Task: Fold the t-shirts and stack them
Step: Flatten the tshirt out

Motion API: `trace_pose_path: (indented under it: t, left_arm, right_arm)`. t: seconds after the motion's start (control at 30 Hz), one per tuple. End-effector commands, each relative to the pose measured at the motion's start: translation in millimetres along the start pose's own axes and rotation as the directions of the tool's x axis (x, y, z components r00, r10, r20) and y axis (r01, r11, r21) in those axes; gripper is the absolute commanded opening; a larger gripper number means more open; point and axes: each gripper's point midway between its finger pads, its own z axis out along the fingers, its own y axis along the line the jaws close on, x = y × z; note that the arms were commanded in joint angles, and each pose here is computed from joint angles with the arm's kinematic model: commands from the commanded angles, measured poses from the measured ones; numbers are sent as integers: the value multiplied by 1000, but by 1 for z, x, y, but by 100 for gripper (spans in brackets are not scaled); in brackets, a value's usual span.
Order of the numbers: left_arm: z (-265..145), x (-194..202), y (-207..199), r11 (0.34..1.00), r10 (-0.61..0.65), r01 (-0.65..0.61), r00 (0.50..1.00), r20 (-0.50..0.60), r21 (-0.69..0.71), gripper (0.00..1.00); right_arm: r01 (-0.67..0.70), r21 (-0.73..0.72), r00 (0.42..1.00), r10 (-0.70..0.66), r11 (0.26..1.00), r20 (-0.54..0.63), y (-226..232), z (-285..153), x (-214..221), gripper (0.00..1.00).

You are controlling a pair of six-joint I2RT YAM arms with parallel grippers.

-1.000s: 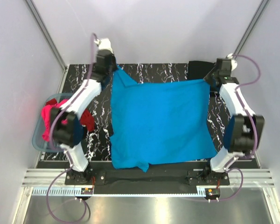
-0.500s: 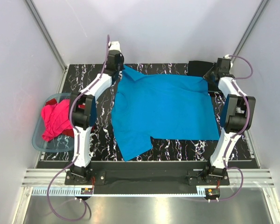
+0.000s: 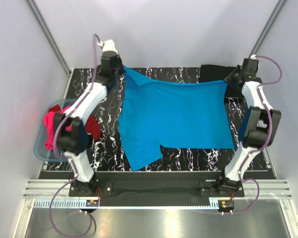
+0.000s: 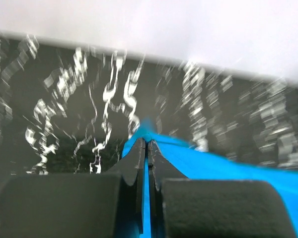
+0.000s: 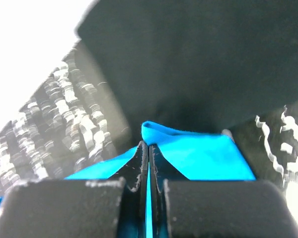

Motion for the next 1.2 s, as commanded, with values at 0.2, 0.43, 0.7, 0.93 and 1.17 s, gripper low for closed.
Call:
trace_pose_path:
  t: [0.2,0.43,0.7,0.93,1.17]
  left_arm:
    - [-261,-204,-3,984,-168,116,838,520,132,0]
    - [-406,-223,31,951,-295,160,718,630,264,0]
    - [-529,-243,60,918,-378,123,565,734,378,0]
    - [-528,-282,42,945,-286,31,559,779,325,0]
    - [-343,-246,-2,987,-66,-51,737,672,153,0]
  right_arm:
    - [93,-261,966,-24,961,256,104,-271,-71,0]
    - [152,-353,897,22,923,442,113,-440,-55,0]
    - [233,-367,808,31,901,589,103,-558,-30,0]
    - [198,-333,795,48,922,605,115,-542,-69,0]
    - [119,-187,860,-8,975,510,102,-394,-108,0]
